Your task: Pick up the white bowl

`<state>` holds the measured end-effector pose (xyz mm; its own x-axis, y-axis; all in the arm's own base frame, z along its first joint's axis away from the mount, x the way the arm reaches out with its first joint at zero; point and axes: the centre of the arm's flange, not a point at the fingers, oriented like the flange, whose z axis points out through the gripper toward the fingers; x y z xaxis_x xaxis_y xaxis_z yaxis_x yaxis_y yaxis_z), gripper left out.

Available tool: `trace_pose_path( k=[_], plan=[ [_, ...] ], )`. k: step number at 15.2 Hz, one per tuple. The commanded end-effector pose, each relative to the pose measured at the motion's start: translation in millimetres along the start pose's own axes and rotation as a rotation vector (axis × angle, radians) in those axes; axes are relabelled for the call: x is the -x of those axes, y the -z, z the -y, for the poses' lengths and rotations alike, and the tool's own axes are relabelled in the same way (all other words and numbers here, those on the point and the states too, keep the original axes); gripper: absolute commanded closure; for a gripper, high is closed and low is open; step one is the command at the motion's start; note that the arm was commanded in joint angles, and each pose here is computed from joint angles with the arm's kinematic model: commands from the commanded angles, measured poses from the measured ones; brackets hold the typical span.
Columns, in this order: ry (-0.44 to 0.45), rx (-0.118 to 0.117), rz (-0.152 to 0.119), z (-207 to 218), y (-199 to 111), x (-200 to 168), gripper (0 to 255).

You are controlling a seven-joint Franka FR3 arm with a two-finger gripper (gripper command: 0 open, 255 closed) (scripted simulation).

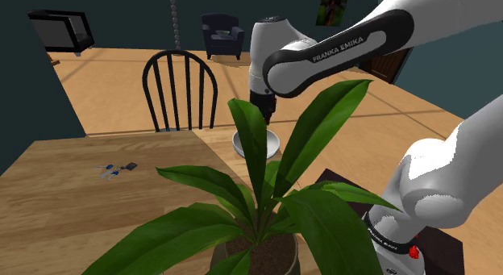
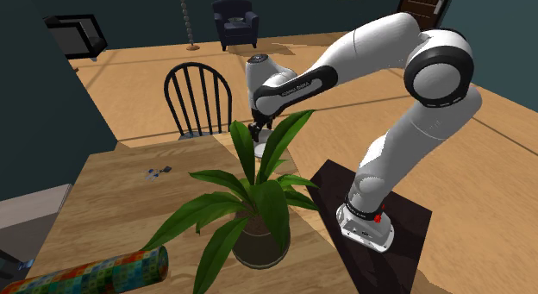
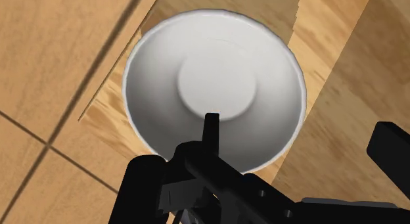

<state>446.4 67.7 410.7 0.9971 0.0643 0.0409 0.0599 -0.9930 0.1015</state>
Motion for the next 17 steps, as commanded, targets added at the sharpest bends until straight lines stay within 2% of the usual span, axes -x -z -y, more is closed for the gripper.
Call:
trace_pose_path(
  k=[1, 5, 14, 15, 17],
  plan=[
    [0.004, 0.002, -0.003, 13.1, -18.5, -16.5, 0],
    [0.012, 0.008, -0.007, 35.3, -55.1, -45.3, 0],
    [0.013, 0.008, -0.007, 39.3, -94.9, -43.7, 0],
    [0.013, 0.008, -0.007, 39.5, -95.4, -43.3, 255],
    [0.013, 0.008, -0.007, 39.9, -95.2, -43.4, 255]
  ],
)
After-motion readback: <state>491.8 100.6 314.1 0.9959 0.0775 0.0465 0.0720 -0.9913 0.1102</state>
